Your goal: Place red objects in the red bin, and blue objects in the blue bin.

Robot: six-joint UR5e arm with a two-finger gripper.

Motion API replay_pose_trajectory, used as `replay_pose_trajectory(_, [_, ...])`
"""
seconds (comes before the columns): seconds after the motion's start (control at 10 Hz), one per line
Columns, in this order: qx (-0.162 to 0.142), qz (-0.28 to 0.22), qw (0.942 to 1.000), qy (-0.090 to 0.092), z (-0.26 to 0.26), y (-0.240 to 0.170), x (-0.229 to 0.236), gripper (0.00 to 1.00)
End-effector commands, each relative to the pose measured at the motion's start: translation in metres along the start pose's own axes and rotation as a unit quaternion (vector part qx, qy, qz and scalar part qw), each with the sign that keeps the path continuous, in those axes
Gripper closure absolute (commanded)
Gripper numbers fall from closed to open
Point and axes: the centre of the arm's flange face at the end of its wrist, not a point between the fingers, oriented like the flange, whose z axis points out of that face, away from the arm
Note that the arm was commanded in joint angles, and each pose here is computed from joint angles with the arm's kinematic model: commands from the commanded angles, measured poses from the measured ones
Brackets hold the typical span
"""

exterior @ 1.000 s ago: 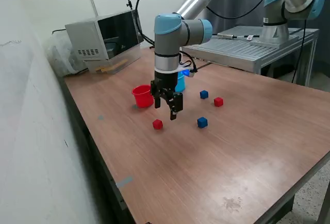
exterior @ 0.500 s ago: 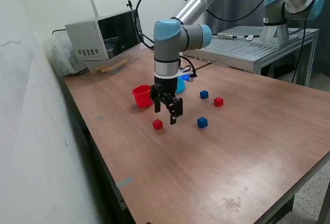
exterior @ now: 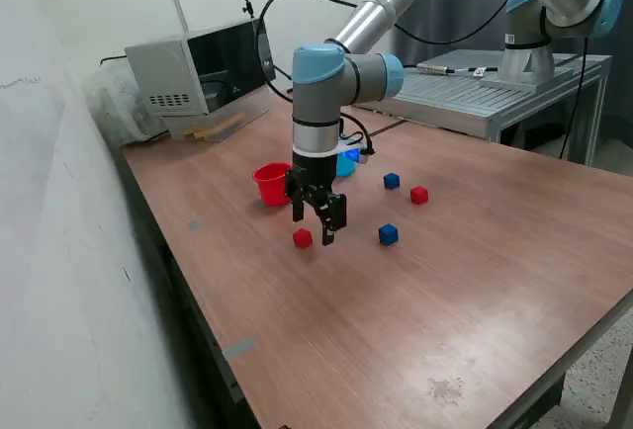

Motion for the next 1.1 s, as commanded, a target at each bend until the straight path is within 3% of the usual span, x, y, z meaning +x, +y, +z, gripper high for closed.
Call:
replay_pose_trajectory(0.0, [-0.001, 0.005, 1.0, -0.002, 0.007, 0.004, -0.007, 0.0])
replay_pose_trajectory(1.0, [0.006, 0.005, 1.0, -0.004, 0.024, 0.002, -0.022, 0.0])
